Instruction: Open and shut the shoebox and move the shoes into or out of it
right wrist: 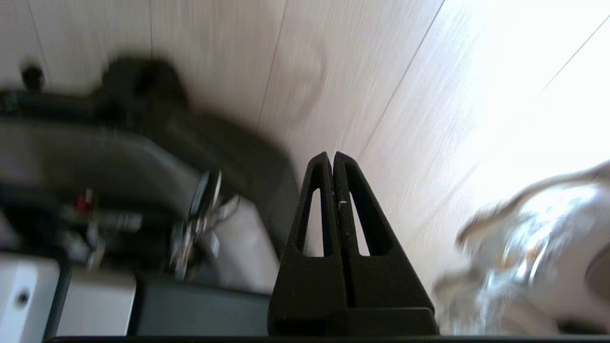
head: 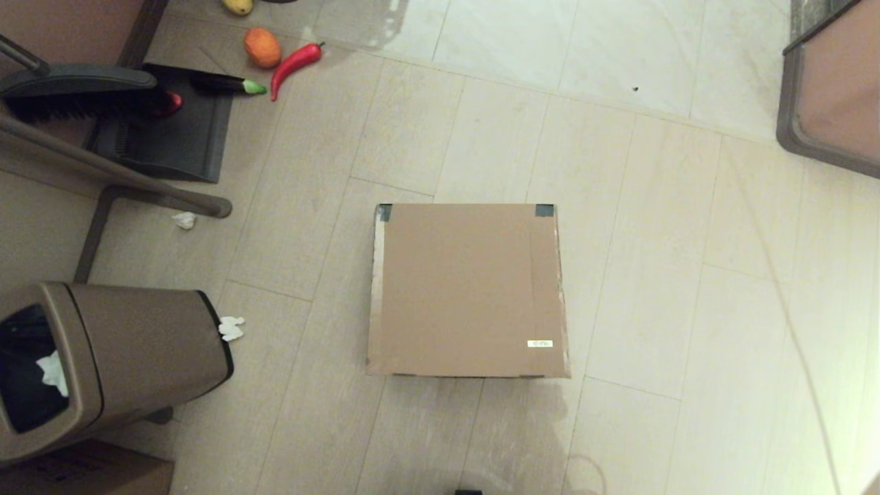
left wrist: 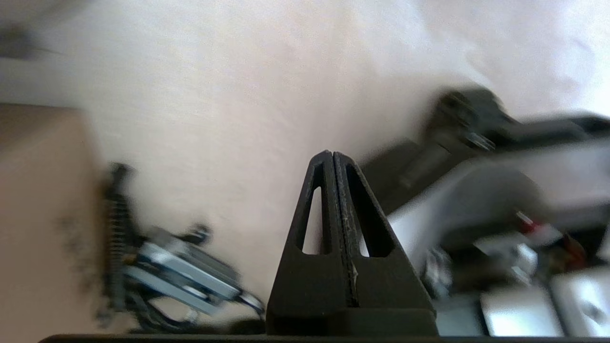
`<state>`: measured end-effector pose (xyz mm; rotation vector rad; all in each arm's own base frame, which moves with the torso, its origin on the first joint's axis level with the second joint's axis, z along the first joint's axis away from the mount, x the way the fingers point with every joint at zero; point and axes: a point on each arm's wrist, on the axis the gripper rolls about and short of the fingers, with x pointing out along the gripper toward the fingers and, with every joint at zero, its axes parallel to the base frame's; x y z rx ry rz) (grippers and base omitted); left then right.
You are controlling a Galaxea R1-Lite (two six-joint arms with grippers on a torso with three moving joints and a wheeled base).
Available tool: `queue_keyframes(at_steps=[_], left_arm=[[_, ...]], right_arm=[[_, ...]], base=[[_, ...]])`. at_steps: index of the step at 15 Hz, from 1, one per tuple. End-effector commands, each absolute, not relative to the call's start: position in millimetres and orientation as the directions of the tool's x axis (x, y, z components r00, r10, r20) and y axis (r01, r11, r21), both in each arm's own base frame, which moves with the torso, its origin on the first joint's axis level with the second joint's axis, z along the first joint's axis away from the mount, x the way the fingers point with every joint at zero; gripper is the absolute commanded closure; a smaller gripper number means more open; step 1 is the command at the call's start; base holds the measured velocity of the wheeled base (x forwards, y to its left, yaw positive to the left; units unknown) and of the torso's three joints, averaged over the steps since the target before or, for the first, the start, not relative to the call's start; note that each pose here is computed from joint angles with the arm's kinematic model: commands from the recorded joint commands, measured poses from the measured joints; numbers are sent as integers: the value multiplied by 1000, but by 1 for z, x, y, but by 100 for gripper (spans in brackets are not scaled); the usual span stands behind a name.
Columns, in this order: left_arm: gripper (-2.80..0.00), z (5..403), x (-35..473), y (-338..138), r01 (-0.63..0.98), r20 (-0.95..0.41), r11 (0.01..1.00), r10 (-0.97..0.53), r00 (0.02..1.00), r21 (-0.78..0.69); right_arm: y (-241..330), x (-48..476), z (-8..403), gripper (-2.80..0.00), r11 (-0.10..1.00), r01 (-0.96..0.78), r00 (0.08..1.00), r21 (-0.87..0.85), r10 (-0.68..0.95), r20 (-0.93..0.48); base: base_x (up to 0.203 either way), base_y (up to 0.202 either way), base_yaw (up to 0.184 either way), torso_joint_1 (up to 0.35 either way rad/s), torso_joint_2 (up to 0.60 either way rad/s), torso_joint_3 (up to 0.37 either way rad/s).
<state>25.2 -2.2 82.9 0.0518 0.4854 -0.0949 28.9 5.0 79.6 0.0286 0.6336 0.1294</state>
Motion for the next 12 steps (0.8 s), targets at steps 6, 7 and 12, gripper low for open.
queue_keyframes(at_steps=[6, 7, 12], left_arm=[[0, 77, -4, -1, 72, -195, 993, -53, 979, 90], [0, 77, -5, -1, 69, -177, 993, -52, 983, 91], [0, 73, -21, -1, 47, 41, 992, -52, 998, 116]], right_arm=[[0, 10, 79, 0, 993, -90, 878, -80, 41, -478], [0, 8, 79, 0, 994, -66, 890, -83, 21, -456], [0, -21, 77, 0, 997, -17, 997, -78, 11, -82]], base=[[0, 0, 0, 0, 0, 0], [0, 0, 0, 0, 0, 0], [0, 0, 0, 0, 0, 0]])
